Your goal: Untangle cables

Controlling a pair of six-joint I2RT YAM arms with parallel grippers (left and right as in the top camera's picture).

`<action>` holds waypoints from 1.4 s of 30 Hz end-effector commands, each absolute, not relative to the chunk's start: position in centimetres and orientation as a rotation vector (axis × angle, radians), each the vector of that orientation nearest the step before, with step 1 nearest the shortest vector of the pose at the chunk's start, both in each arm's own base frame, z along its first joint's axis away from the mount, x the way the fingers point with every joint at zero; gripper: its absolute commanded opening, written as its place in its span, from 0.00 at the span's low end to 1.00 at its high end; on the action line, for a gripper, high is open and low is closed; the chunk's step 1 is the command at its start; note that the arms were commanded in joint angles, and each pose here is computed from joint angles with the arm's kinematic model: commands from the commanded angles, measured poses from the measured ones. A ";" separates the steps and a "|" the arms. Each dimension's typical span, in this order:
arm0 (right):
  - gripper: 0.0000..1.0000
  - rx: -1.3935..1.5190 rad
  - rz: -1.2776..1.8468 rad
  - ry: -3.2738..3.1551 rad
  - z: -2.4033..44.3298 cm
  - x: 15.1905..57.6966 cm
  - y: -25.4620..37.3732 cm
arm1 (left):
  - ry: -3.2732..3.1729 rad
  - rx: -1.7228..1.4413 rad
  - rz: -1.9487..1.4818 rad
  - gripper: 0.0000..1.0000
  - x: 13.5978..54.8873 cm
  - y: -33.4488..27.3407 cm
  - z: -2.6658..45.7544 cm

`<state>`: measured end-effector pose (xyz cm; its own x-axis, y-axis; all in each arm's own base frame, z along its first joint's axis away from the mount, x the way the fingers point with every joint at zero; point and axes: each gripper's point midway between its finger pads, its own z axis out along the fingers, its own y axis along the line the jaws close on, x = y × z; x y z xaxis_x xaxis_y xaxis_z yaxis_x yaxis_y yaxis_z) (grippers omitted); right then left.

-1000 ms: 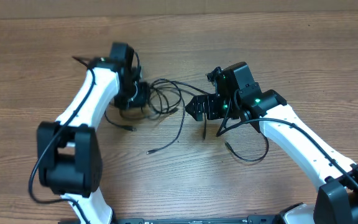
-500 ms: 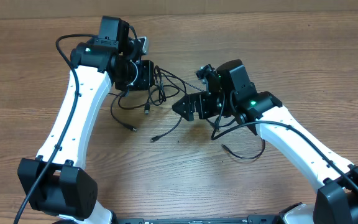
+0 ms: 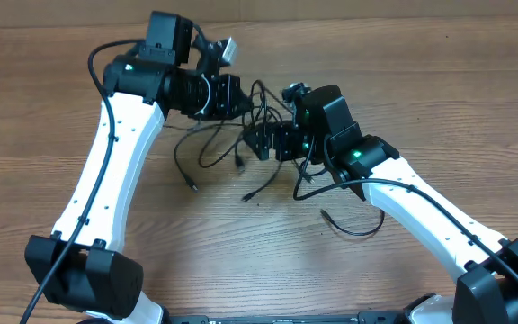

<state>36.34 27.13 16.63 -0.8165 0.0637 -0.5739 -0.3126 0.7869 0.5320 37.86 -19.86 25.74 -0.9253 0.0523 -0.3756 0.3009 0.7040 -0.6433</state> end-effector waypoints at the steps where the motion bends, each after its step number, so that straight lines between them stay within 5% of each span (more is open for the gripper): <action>1: 1.00 0.092 0.684 2.388 15.1 38.8 24.5 | 2.379 0.431 -1.203 0.04 35.9 -21.4 32.7; 17: 1.00 0.427 0.550 2.487 11.8 41.3 13.9 | 2.118 0.519 -0.978 0.04 32.0 -19.0 41.2; 25: 0.99 -0.509 1.283 2.319 16.6 35.2 21.2 | 1.961 0.567 -0.923 0.04 32.0 -18.8 44.4; 29: 0.99 -0.733 1.482 2.130 19.4 32.5 23.0 | 1.936 0.569 -0.914 0.04 32.2 -18.8 44.9; 42: 1.00 -0.906 1.088 2.088 20.0 32.4 24.8 | 1.837 0.544 -0.940 0.04 32.7 -19.1 47.5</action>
<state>31.78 24.79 20.32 -0.6442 -0.2493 -0.7231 -0.7564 0.3475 0.5542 33.80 -19.00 45.05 -0.4789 -0.0023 -0.8779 0.6871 0.6215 -0.3764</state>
